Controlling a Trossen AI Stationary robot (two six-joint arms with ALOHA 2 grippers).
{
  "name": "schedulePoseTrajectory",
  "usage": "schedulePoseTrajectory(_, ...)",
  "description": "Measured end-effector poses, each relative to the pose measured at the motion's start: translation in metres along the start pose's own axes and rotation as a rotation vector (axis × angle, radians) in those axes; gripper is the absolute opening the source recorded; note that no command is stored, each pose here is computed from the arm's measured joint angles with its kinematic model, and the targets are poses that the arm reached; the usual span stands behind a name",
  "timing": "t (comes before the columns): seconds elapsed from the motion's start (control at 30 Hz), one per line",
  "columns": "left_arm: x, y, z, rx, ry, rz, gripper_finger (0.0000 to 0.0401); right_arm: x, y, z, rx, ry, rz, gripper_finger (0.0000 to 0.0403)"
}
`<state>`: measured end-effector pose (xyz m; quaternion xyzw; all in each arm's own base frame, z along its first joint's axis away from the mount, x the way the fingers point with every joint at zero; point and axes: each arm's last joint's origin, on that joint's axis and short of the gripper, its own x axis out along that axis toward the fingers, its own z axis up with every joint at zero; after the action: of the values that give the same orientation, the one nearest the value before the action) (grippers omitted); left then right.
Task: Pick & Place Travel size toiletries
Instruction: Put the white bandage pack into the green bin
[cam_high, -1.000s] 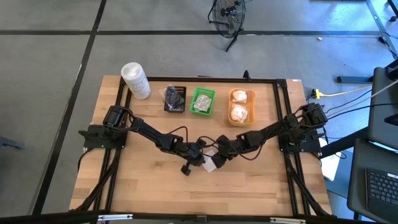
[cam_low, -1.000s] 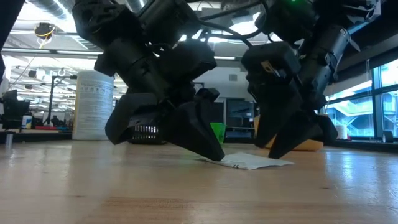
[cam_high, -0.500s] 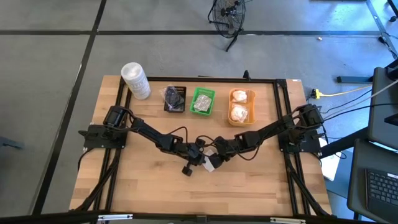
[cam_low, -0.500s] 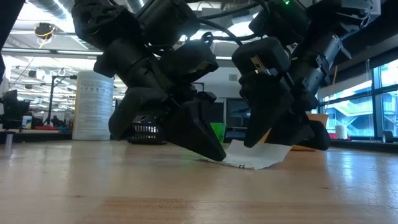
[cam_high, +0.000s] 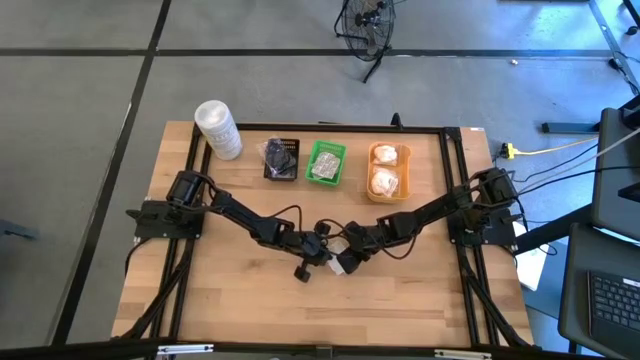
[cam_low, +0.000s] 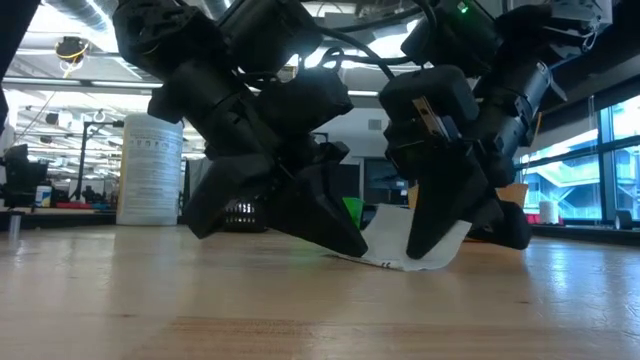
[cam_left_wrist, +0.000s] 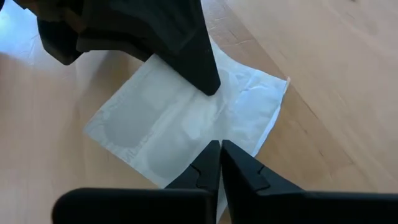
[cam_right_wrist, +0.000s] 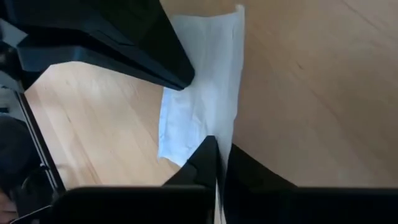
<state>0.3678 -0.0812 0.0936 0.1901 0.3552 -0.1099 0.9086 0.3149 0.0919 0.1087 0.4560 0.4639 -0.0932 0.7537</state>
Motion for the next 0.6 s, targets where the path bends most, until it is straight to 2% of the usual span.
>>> schedulePoseTrajectory(0.17,-0.004,0.001,0.003,0.019,-0.003,0.010,0.0030,0.000,0.000,0.001,-0.025,-0.033,-0.010,0.0006)
schedulePoseTrajectory(0.33,-0.018,-0.001,0.007,0.066,0.056,0.063,0.0068,0.000,0.000,0.002,-0.048,-0.056,-0.017,0.0004)
schedulePoseTrajectory(0.5,-0.036,0.000,0.011,0.042,0.126,0.116,0.0114,-0.001,0.000,0.002,-0.073,-0.063,-0.022,0.0003)
schedulePoseTrajectory(0.6,-0.049,0.002,0.011,0.003,0.177,0.108,0.0132,-0.004,0.001,0.003,-0.084,-0.083,-0.024,0.0002)
